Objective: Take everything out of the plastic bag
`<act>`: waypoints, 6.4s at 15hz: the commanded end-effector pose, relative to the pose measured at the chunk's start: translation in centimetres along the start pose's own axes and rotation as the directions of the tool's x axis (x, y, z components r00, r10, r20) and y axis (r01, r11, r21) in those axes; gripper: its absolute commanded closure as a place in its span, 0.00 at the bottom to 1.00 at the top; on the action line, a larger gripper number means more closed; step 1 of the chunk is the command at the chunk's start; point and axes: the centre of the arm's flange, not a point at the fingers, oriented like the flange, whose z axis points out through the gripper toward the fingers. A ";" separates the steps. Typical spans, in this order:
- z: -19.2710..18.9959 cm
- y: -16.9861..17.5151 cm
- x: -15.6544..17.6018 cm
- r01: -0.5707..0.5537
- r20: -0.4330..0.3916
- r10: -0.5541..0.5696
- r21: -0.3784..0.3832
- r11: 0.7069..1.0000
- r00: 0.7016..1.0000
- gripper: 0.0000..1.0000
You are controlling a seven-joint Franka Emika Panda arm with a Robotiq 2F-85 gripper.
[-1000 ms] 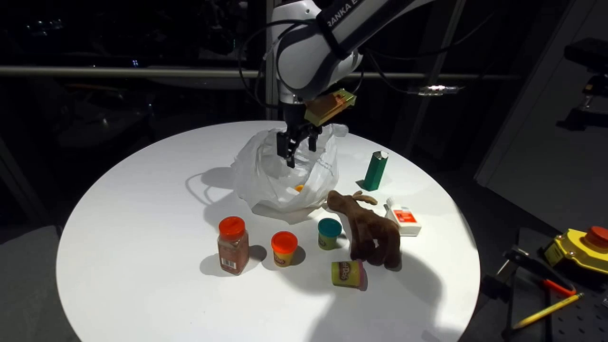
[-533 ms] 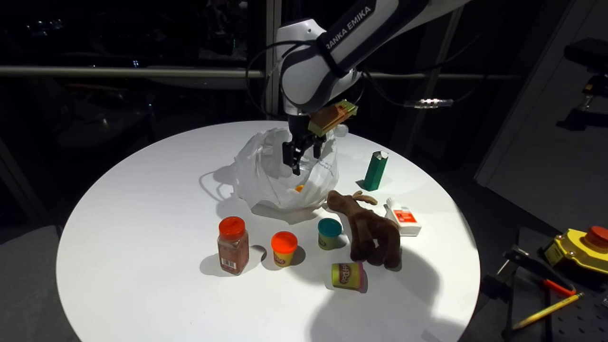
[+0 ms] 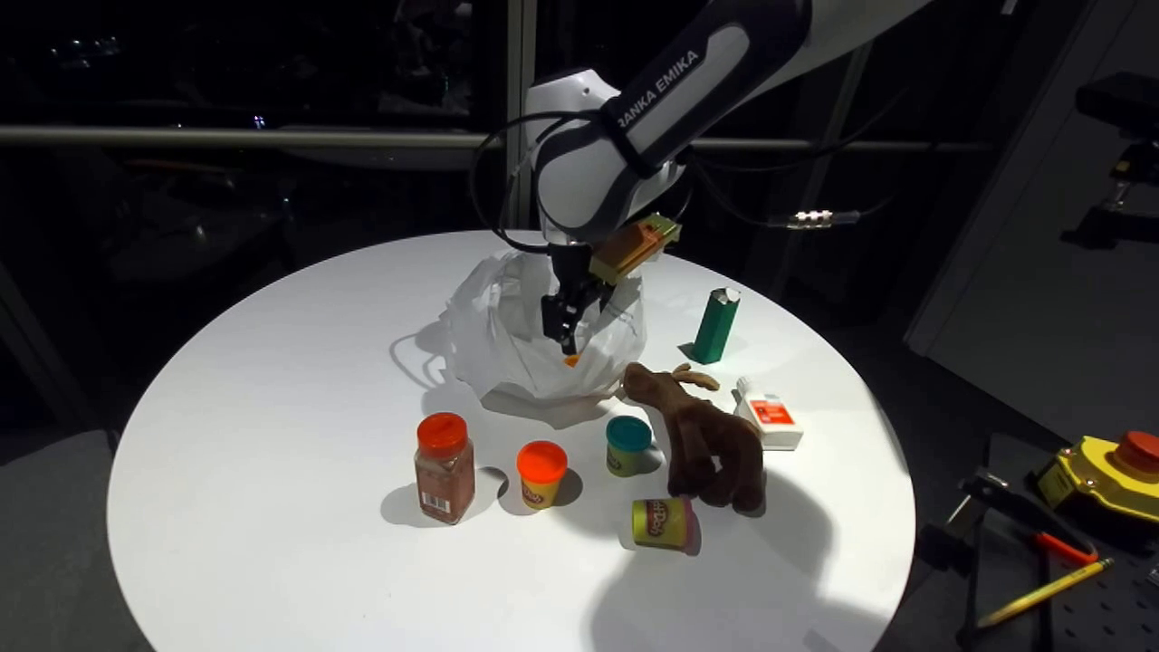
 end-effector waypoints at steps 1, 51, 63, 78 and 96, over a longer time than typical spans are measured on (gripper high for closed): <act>-1.6 -0.1 -0.7 0.017 -0.034 -0.017 0.016 1.000 0.999 0.00; -6.8 2.8 -4.3 -0.031 -0.184 0.026 -0.024 0.999 0.983 0.66; -16.6 0.2 -12.4 0.074 0.039 -0.077 0.068 0.995 0.996 0.66; -6.6 -18.6 -16.7 0.495 0.110 -0.549 0.316 0.809 0.828 0.66; -3.9 -19.3 -15.8 0.505 0.004 -0.505 0.030 0.863 0.863 0.00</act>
